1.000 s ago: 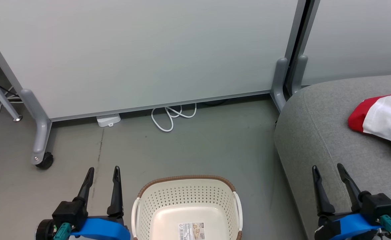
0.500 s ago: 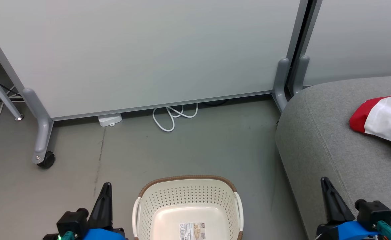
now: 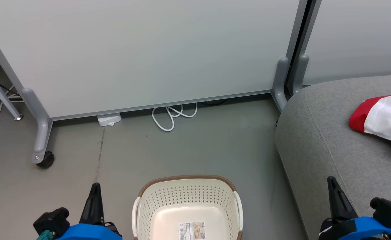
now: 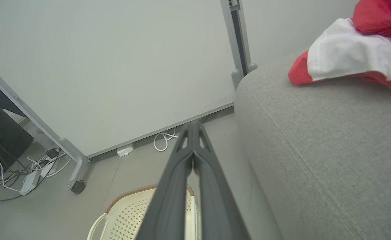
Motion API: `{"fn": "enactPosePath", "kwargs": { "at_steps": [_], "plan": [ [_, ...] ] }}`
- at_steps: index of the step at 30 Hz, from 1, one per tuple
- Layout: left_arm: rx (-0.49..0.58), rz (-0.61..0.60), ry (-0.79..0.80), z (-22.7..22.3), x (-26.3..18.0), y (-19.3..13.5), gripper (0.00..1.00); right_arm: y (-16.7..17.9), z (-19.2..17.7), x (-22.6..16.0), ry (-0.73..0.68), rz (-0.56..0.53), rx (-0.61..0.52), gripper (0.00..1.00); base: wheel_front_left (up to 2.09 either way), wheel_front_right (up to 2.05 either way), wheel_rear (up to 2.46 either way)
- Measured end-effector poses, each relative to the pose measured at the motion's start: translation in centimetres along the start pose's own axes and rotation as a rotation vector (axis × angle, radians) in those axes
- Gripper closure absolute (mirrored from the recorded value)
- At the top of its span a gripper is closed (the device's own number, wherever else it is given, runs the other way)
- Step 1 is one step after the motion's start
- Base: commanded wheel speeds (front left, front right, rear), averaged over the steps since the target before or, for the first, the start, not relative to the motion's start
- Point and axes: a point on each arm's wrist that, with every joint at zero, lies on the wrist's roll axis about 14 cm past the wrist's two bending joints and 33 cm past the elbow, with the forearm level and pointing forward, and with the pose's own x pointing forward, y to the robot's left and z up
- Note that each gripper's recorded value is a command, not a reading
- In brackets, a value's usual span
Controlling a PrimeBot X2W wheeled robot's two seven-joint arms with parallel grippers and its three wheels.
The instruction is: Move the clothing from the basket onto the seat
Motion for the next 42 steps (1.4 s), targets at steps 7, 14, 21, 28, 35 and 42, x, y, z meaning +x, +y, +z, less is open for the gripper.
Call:
{"fn": "enactPosePath", "kwargs": {
  "at_steps": [7,14,21,28,35,42],
  "plan": [
    [-0.114,0.021,0.001,0.3,0.2,0.4,1.00,-0.3,0.1,0.1,0.005,-0.020,0.121,1.00,0.00,0.00,0.00],
    [-0.220,0.030,-0.002,0.7,0.6,0.5,1.00,-0.5,0.2,0.2,0.006,-0.036,0.233,1.00,0.00,0.00,0.00],
    [-0.321,0.039,-0.007,1.1,0.9,0.7,1.00,-0.6,0.5,0.4,0.000,-0.043,0.339,1.00,0.00,0.00,0.00],
    [-0.412,0.037,-0.010,1.4,1.1,0.6,1.00,-0.7,0.6,0.5,0.004,-0.050,0.435,1.00,0.00,0.00,0.00],
    [-0.499,0.036,-0.013,1.8,1.4,0.6,1.00,-0.7,0.8,0.7,0.001,-0.052,0.528,1.00,0.00,0.00,0.00],
    [-0.580,0.036,-0.019,2.1,1.6,0.8,1.00,-0.6,1.2,1.0,-0.007,-0.047,0.610,1.00,0.00,0.00,0.00]
  ]
}}
